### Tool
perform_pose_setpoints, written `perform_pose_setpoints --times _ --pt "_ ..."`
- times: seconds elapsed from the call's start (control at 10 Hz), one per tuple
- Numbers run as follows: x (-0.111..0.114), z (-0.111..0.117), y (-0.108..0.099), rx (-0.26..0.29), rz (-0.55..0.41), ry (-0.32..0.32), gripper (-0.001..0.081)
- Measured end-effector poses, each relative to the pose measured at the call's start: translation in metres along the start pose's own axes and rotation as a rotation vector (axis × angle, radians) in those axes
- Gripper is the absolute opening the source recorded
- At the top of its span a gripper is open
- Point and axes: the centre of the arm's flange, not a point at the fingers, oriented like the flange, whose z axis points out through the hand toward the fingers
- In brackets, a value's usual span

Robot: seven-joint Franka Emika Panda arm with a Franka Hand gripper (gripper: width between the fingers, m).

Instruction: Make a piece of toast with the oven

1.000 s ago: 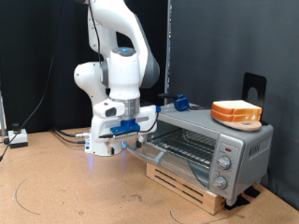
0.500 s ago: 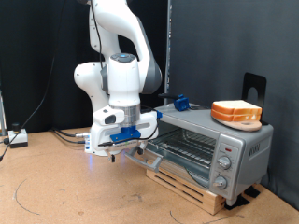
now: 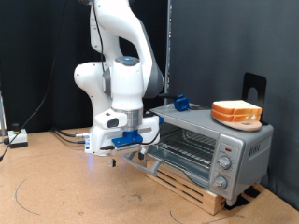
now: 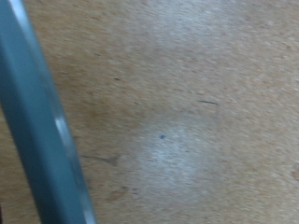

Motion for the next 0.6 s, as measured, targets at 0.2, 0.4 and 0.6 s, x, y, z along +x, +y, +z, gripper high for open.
perform_pose_setpoints --times 0.2,0.4,0.6 --pt "0.005 0.023 0.006 -0.070 0.011 0.023 0.0807" --pt "0.009 0.052 0.012 -0.115 0.040 0.024 0.0807" --pt "0.012 0.080 0.016 -0.140 0.066 0.017 0.0807"
